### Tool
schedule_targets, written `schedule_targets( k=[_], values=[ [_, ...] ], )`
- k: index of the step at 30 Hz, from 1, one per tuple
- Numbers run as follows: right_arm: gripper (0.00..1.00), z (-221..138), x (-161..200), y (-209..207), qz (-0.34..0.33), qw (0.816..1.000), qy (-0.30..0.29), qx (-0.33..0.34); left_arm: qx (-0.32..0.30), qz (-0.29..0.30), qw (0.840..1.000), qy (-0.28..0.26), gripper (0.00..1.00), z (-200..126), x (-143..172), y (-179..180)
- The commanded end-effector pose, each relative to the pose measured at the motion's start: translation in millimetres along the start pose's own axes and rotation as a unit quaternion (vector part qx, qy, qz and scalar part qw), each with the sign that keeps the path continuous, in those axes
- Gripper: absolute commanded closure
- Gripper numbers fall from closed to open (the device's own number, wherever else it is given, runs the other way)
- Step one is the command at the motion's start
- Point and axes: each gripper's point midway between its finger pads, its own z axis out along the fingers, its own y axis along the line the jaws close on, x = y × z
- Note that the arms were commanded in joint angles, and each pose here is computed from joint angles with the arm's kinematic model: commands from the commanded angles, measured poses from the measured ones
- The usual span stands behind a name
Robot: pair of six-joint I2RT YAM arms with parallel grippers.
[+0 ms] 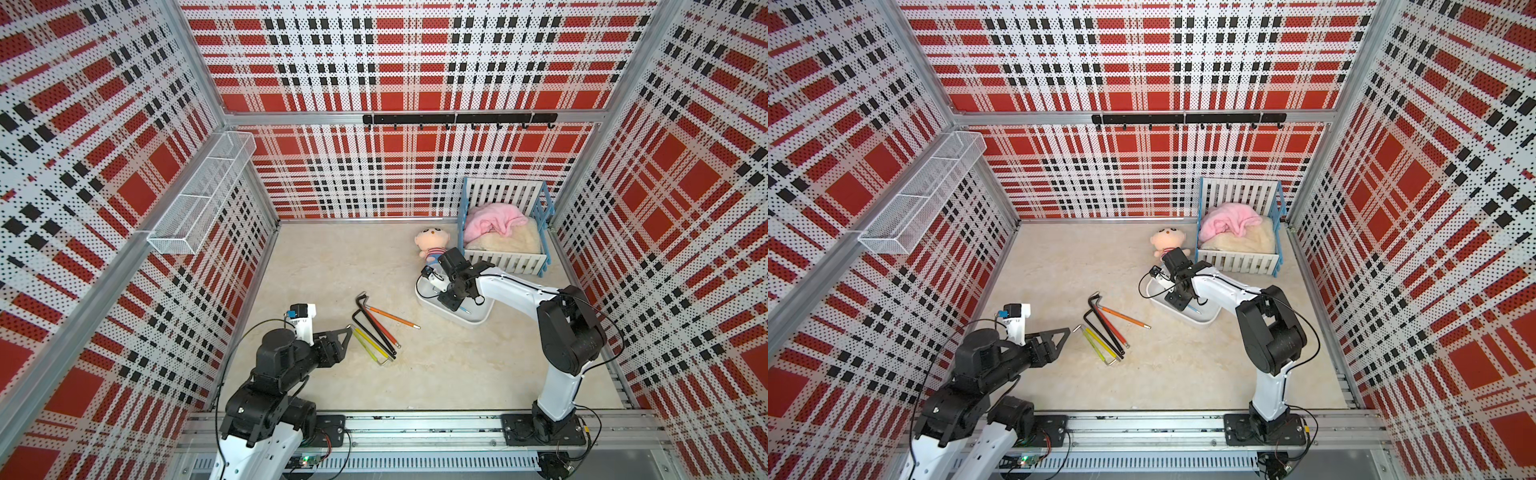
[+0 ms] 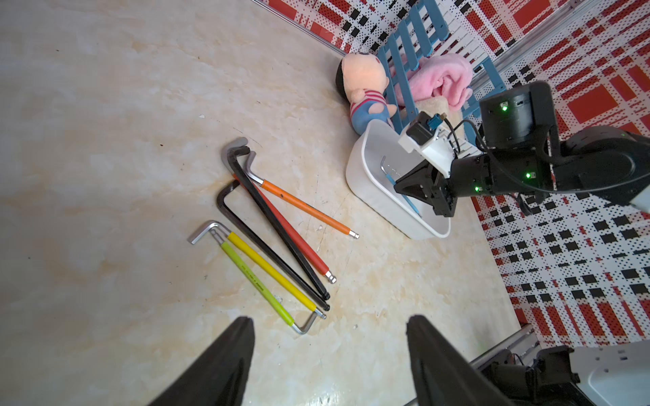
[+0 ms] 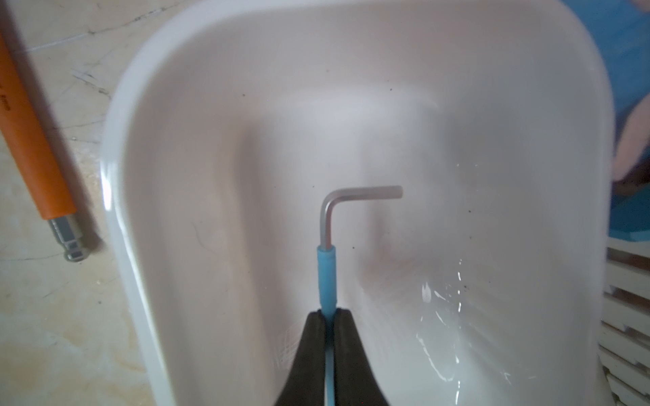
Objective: Put the hex key on the desktop into the storage box
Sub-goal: Place the Allen key in the storage box.
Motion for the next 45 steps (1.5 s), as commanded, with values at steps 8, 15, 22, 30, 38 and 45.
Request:
schedule_targets(
  k=[8, 15, 22, 30, 38, 45],
  values=[
    [0.96, 19.5, 12.5, 7.4, -0.019, 0.999, 0.017, -0.023, 0.008, 0.015, 1.0, -0.001, 0.26, 3.3, -4.8, -1.2],
    [0.82, 25.2, 9.4, 7.1, -0.015, 0.999, 0.024, -0.027, 0.008, 0.017, 1.0, 0.0, 0.26, 4.4, -5.9, 0.9],
    [0.69, 19.0, 4.3, -2.4, -0.006, 1.0, 0.02, -0.006, 0.006, 0.015, 1.0, -0.002, 0.26, 4.3, -6.9, 2.4],
    [0.7, -19.7, -28.5, -38.2, 0.013, 0.998, -0.01, 0.065, 0.006, 0.016, 1.0, -0.003, 0.26, 4.4, -7.5, 3.6],
    [0.69, -69.2, -68.4, -55.9, 0.031, 0.991, -0.072, 0.104, 0.004, 0.015, 1.0, -0.009, 0.26, 3.2, -9.5, 4.4],
    [0.69, -92.5, -117.4, -11.9, 0.022, 0.99, -0.128, 0.058, 0.007, 0.018, 1.0, -0.01, 0.26, 2.4, -9.7, 3.0]
  ],
)
